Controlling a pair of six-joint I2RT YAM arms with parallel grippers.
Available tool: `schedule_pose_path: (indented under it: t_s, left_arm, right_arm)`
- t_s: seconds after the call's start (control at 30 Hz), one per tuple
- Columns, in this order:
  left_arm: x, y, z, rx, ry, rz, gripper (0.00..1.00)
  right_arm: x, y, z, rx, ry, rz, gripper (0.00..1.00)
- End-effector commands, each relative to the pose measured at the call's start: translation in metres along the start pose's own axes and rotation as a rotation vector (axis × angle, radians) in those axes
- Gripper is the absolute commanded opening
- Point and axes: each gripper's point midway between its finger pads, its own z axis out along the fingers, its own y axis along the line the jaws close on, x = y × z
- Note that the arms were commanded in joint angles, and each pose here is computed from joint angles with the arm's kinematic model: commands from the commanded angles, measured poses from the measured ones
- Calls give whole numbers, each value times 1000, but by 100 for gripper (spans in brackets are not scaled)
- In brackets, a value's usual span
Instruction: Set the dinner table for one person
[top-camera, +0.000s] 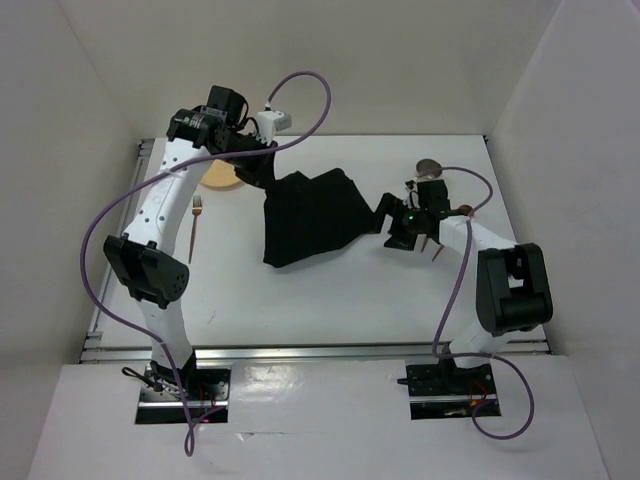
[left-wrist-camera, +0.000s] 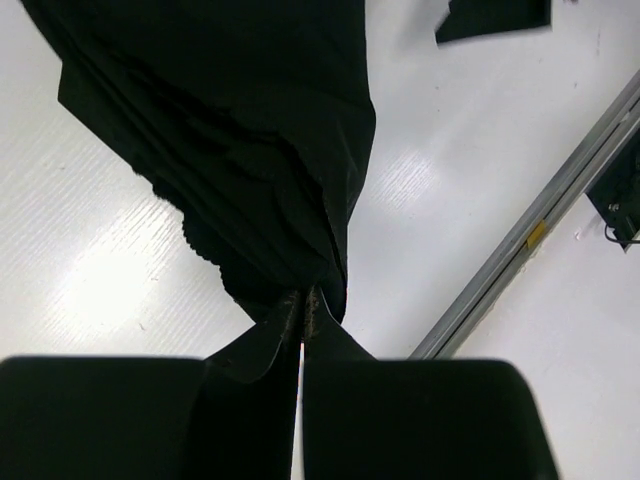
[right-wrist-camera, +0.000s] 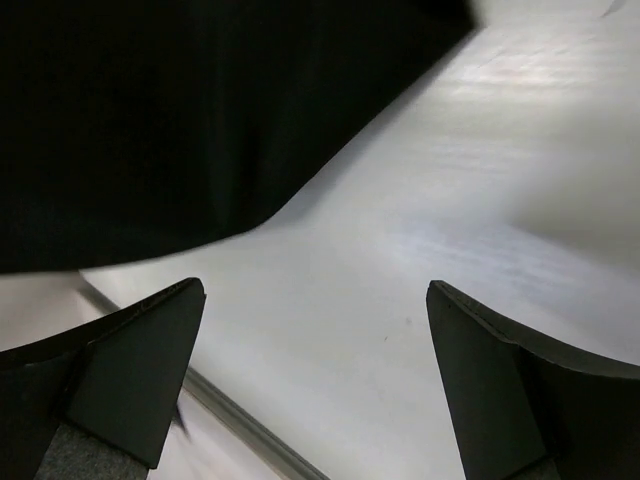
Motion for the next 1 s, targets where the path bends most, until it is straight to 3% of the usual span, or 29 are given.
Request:
schedule_pose_path:
  t_s: [0.0,0.4,0.53,0.57,0.63,0.67,0.77,0.9,0.97]
  left_arm:
    - [-18,-22,-23,45,-74,21,0]
    - [-13,-37,-36,66,-104,110,0]
    - [1,-32,-26,69,-59,90,0]
    - [2,-33,-27,69,-59,89,0]
    - [5,-32,-25,71,-49,92,0]
    - [4,-34,-28,69,-57,97,0]
    - [5,-32,-28,59,-54,106,0]
    - [1,-35,-37,51,-78,146,0]
    - [-1,-37,-45,33,-94,158,0]
  right_arm:
    - [-28,-1,9,-123,-55,137,100]
    - [-30,-15,68,-61,50,271,100]
    - [-39,-15,87,-36,21,312,90]
    - [-39,-19,93,-32,26,330,86]
    - [-43,-25,101,-9,13,371,55]
    - [-44,-30,106,5,5,381,32]
    - [-54,-32,109,22,-20,363,1]
    - [-80,-18,82,51,-121,285,0]
    - [-98,16,40,8,-228,198,0]
